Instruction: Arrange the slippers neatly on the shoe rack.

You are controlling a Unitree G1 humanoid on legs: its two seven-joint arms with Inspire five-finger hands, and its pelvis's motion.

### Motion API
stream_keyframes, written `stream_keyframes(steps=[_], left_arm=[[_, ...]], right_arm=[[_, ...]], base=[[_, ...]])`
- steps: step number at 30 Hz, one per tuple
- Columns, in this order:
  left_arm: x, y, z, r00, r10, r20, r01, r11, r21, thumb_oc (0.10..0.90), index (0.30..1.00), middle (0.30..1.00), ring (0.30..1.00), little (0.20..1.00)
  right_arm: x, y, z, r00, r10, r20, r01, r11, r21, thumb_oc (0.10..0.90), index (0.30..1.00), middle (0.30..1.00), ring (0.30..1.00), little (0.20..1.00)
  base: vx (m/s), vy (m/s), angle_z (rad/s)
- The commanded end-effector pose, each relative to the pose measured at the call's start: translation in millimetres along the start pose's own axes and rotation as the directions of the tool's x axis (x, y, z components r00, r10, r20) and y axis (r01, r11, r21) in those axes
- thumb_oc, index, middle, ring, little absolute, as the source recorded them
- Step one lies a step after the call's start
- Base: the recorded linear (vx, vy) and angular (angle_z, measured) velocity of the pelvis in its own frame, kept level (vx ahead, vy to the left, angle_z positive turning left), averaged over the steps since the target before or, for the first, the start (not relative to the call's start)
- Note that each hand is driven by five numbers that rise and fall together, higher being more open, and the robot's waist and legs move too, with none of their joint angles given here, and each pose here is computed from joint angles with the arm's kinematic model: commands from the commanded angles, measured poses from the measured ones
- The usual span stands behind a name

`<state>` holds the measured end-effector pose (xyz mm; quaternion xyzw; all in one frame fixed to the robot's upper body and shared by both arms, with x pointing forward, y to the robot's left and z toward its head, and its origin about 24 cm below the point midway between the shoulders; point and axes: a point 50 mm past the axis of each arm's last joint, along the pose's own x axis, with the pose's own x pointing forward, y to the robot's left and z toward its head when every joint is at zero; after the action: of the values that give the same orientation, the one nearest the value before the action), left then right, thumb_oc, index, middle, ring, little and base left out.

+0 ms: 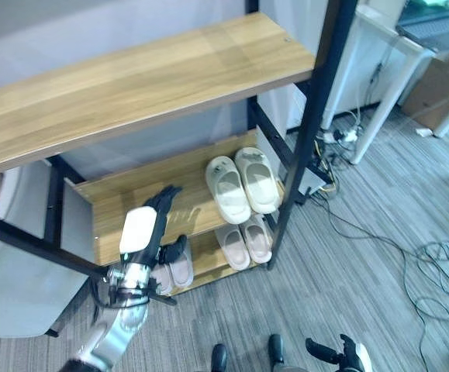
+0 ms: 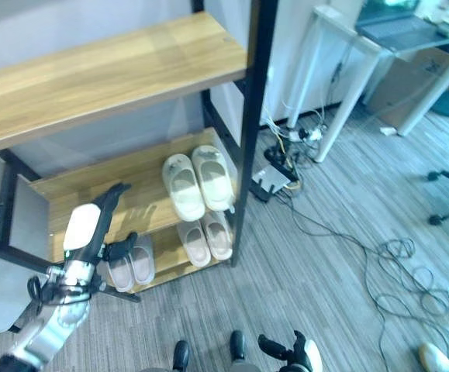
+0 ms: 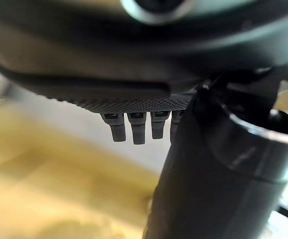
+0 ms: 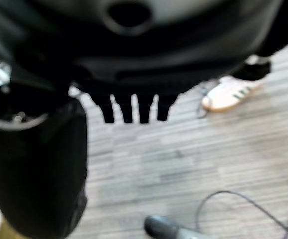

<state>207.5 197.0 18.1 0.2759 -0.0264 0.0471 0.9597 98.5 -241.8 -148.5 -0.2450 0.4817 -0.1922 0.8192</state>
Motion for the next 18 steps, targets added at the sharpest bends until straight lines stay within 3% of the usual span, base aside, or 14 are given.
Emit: stream_keyframes(steps=[1,5,9,10,11,16,17,18], left_arm=[[20,18,29,0.992,0.026,0.124,0.005,0.972,-0.237,0.800,0.900,0.900,0.900,0.900],[3,11,-7,0.993,-0.105,-0.047,0.082,0.934,-0.349,0.800,0.900,0.900,0.900,0.900],[-20,-1,-51,0.947,-0.136,-0.291,-0.026,0.870,-0.492,0.800,0.900,0.900,0.900,0.900],[-37,-9,-75,0.896,-0.146,-0.420,-0.084,0.872,-0.482,0.800,0.900,0.900,0.900,0.900],[-37,-9,-75,0.896,-0.146,-0.419,-0.084,0.872,-0.483,0.800,0.900,0.900,0.900,0.900],[-95,-38,-142,0.600,-0.139,-0.788,-0.224,0.916,-0.332,0.800,0.900,0.900,0.900,0.900],[-118,-49,-156,0.460,-0.138,-0.877,-0.225,0.937,-0.266,0.800,0.900,0.900,0.900,0.900],[-128,-52,-160,0.408,-0.138,-0.902,-0.206,0.949,-0.238,0.800,0.900,0.900,0.900,0.900]], right_arm=[[-8,7,-17,0.999,0.048,-0.009,-0.049,0.995,-0.090,0.800,0.900,0.900,0.900,0.900],[-5,0,-15,0.998,0.055,0.004,-0.054,0.994,-0.099,0.800,0.900,0.900,0.900,0.900],[-1,-3,-10,0.998,0.069,0.007,-0.069,0.995,-0.074,0.800,0.900,0.900,0.900,0.900],[-3,-1,-12,0.997,0.078,0.005,-0.078,0.996,-0.039,0.800,0.900,0.900,0.900,0.900],[-3,-2,-12,0.997,0.078,0.005,-0.078,0.996,-0.039,0.800,0.900,0.900,0.900,0.900],[-11,6,-31,0.991,0.116,-0.063,-0.113,0.992,0.053,0.800,0.900,0.900,0.900,0.900],[-14,7,-42,0.986,0.121,-0.119,-0.112,0.991,0.077,0.800,0.900,0.900,0.900,0.900],[-13,7,-42,0.985,0.115,-0.131,-0.104,0.991,0.088,0.800,0.900,0.900,0.900,0.900]], base=[[-0.01,-0.016,0.28],[-0.05,-0.034,0.18],[-0.06,-0.031,0.08],[-0.04,-0.039,0.18],[-0.03,-0.033,0.17],[-0.02,-0.027,0.08],[0.02,-0.019,0.12],[0.03,-0.017,0.08]])
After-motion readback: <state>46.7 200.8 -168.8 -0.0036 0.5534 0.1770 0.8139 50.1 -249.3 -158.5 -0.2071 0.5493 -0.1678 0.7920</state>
